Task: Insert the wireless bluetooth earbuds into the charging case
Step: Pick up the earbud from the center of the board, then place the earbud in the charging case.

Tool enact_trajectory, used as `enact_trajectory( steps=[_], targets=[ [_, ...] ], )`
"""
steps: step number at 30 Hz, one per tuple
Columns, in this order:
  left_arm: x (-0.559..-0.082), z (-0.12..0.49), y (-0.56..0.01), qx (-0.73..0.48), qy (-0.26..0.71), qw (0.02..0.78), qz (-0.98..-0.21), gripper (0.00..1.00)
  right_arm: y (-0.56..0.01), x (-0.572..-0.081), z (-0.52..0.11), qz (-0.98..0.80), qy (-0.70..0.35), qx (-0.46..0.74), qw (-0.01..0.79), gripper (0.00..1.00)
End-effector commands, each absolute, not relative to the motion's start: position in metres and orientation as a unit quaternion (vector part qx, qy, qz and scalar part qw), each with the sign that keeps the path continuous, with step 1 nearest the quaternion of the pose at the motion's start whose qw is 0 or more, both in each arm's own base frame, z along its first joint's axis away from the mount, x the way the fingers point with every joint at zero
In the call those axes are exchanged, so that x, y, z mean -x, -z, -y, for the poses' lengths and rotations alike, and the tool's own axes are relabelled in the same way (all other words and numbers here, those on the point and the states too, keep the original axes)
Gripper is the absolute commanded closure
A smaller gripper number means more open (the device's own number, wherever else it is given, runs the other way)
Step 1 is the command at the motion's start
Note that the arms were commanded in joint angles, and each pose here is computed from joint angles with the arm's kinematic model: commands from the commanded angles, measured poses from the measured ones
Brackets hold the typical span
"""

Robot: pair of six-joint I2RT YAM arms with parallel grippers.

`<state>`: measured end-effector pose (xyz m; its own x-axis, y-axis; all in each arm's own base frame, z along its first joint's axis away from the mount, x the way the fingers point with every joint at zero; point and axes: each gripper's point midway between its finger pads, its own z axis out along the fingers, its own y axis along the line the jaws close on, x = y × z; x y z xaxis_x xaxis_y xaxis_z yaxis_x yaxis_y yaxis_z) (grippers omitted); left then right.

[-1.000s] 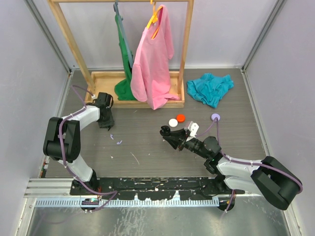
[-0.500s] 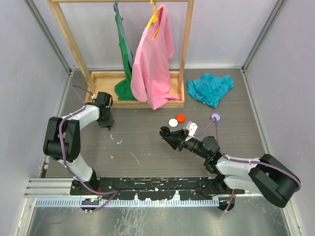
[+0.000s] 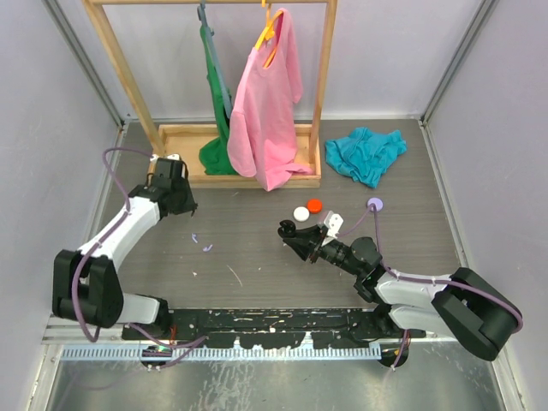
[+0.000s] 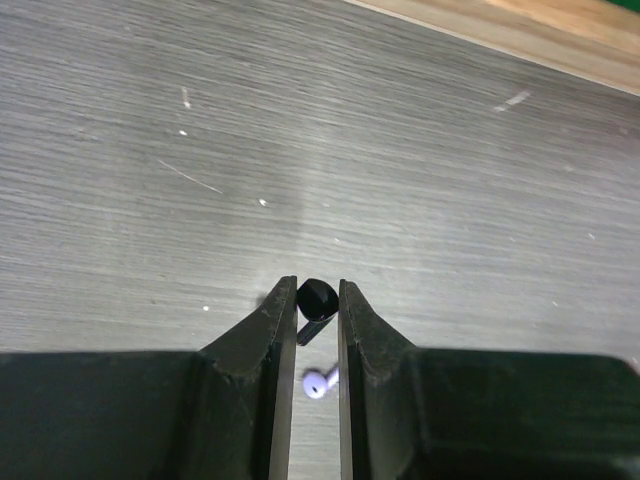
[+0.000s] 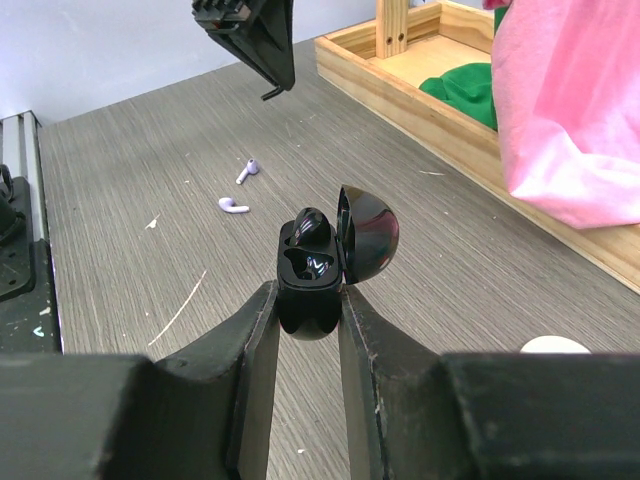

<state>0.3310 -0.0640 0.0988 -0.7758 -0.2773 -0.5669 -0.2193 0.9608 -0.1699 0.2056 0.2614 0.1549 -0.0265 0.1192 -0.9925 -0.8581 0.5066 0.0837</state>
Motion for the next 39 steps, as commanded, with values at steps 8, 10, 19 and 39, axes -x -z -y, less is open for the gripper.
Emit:
enact_trajectory(
  steps=[8,10,19,39],
  targets=[
    [-0.304,0.132,-0.173,0.074,0.188,0.408,-0.89,0.92,-0.175,-0.213,-0.268,-0.575,-0.393,0.308,0.648,0.99],
    [-0.298,0.142,-0.183,0.067,0.215,0.42,-0.879,0.92,-0.175,-0.213,-0.268,-0.575,-0.393,0.308,0.648,0.99],
    [-0.27,0.183,-0.22,0.03,0.317,0.459,-0.83,0.92,-0.179,-0.209,-0.27,-0.567,-0.405,0.312,0.646,0.99],
    [-0.224,0.275,-0.258,-0.077,0.467,0.466,-0.747,0.92,-0.189,-0.193,-0.275,-0.532,-0.439,0.328,0.646,0.99]
  ],
)
